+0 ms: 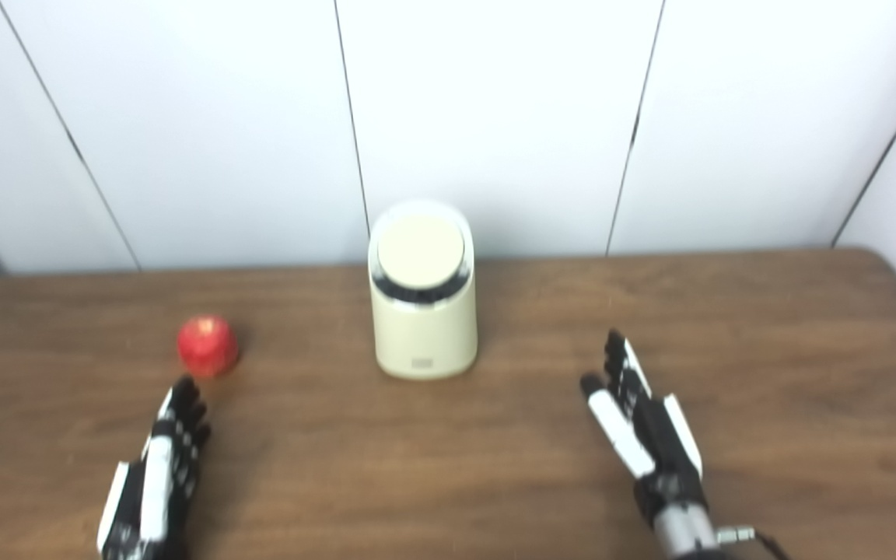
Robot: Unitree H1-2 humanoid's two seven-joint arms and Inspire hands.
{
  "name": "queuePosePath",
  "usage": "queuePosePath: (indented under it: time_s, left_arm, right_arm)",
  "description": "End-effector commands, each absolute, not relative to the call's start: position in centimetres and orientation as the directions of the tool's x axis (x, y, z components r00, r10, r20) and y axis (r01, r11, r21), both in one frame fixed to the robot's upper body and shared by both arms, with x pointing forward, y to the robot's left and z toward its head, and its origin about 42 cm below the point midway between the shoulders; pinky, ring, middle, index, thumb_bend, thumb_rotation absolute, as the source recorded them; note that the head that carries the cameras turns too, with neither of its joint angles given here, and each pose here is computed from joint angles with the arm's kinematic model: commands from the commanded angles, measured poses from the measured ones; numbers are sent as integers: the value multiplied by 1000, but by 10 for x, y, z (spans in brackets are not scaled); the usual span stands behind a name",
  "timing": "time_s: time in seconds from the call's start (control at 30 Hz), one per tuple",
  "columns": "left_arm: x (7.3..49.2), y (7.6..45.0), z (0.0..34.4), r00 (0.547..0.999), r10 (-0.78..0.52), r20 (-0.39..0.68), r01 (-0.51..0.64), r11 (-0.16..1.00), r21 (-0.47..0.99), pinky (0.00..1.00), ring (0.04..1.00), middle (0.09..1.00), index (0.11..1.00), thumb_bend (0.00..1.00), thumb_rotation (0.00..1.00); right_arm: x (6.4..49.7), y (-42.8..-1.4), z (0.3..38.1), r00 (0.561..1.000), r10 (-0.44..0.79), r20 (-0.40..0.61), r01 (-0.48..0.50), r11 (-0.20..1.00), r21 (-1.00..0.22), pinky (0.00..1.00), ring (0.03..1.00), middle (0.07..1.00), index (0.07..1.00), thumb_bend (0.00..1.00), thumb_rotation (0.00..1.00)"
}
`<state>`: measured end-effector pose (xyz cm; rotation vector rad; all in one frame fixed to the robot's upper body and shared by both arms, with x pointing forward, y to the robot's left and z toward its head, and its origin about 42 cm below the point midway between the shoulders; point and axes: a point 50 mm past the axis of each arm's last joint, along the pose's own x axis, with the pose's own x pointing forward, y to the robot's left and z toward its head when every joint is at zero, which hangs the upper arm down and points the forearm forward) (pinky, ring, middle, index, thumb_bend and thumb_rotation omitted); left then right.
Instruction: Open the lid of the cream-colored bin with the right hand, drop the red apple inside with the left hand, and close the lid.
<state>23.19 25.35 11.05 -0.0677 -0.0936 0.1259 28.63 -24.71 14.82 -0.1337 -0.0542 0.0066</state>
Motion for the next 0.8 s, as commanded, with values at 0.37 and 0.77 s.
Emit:
queuePosePath:
  time_s: [0.37, 0.77]
  left_arm:
    - [233, 246, 105, 988, 108, 109, -100, 992, -75, 1000, 1000, 1000, 1000, 481, 960]
    - [233, 241, 104, 988, 104, 112, -94, 992, -87, 1000, 1000, 1000, 1000, 426, 960]
  right_arm:
    - [359, -218, 218, 960, 75, 268, -22, 981, -195, 973, 987, 980, 978, 777, 594]
    - [416, -184, 271, 931, 143, 337, -13, 934, -358, 973, 985, 974, 971, 926, 419]
